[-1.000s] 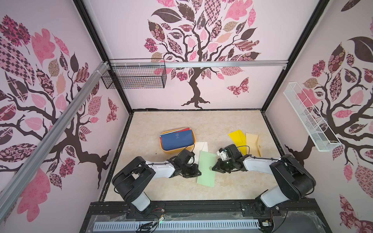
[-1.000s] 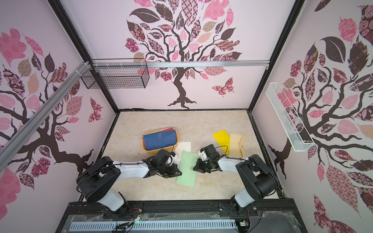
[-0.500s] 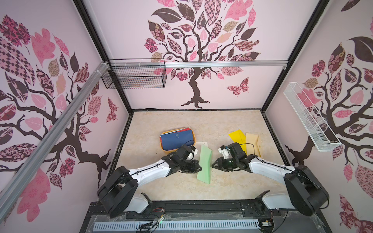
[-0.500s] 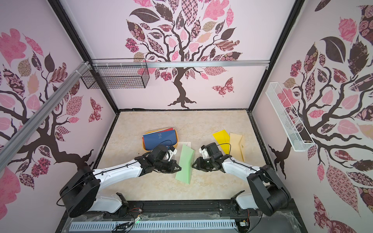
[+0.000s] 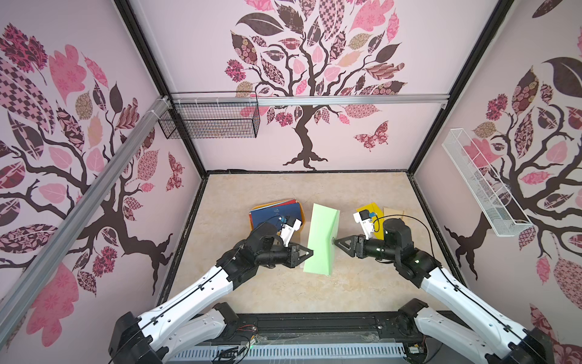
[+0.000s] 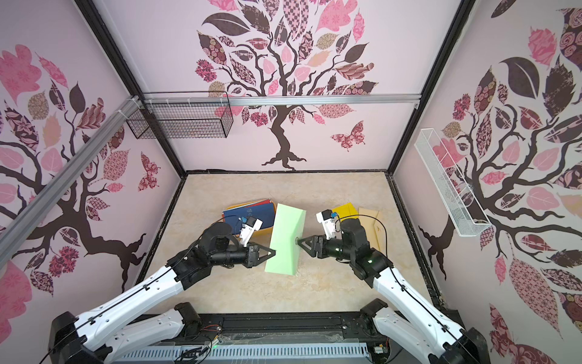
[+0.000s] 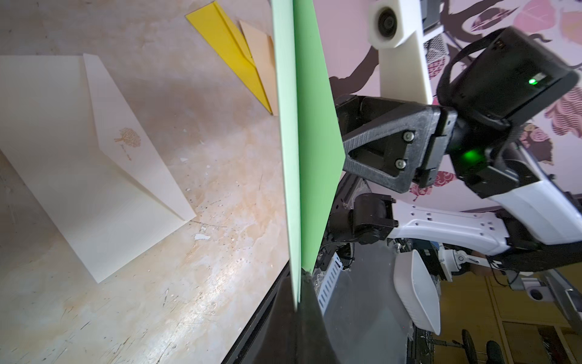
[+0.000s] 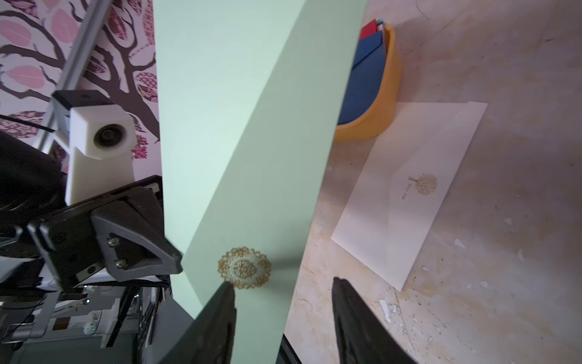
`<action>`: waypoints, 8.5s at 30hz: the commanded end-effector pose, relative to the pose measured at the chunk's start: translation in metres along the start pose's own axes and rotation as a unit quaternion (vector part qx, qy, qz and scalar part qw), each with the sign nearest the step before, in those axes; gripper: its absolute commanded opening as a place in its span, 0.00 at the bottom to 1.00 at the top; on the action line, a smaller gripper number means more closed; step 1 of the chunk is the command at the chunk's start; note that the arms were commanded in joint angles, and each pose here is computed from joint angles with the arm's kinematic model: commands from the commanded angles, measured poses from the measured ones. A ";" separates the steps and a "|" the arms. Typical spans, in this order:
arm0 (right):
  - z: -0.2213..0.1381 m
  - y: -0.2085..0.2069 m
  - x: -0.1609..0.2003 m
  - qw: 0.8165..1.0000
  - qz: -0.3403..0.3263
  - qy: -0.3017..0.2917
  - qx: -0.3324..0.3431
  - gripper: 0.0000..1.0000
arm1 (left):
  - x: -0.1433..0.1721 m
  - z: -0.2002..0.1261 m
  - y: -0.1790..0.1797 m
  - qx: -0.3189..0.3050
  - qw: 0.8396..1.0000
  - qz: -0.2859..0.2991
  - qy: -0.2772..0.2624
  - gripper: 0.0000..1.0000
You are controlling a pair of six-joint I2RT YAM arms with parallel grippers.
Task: Put the sealed envelopes into the storage box
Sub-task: Pick up the envelope from the center of the board, then place the envelope in the storage box, then adjust the envelope in the storage box, then pick up the envelope from the center of the board.
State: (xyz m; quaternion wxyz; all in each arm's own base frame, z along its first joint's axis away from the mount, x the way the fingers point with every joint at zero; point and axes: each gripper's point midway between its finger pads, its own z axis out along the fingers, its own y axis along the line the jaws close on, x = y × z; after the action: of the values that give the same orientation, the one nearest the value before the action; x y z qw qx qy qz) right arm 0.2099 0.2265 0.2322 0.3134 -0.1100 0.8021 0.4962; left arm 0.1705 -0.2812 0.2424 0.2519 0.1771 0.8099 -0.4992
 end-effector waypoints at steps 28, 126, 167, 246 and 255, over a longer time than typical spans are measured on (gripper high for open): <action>-0.012 0.065 -0.022 0.992 -0.018 -0.008 -0.126 0.00 | -0.002 -0.015 -0.010 0.028 0.999 0.005 -0.036 0.44; 0.284 -0.055 -0.070 0.689 -0.651 0.294 0.120 0.36 | -0.038 -0.208 0.122 -0.430 0.861 -0.007 -0.271 0.82; 0.262 -0.087 -0.067 0.909 -0.234 0.237 0.251 0.00 | -0.038 -0.209 0.115 -0.419 0.864 0.000 -0.278 0.82; 0.091 -0.205 0.041 0.937 0.153 0.111 0.293 0.46 | 0.074 0.083 0.206 -0.260 0.948 -0.140 0.115 0.60; 0.079 -0.219 0.039 0.933 0.171 0.101 0.300 0.46 | 0.075 0.092 0.196 -0.261 0.949 -0.126 0.121 0.57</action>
State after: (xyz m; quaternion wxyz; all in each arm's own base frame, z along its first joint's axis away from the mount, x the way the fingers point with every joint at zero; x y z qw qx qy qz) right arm 0.3206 0.1964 0.0318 0.1688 0.0810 0.9446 0.2697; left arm 0.2384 -0.2780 0.0314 0.1372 0.0651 0.9452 -0.2890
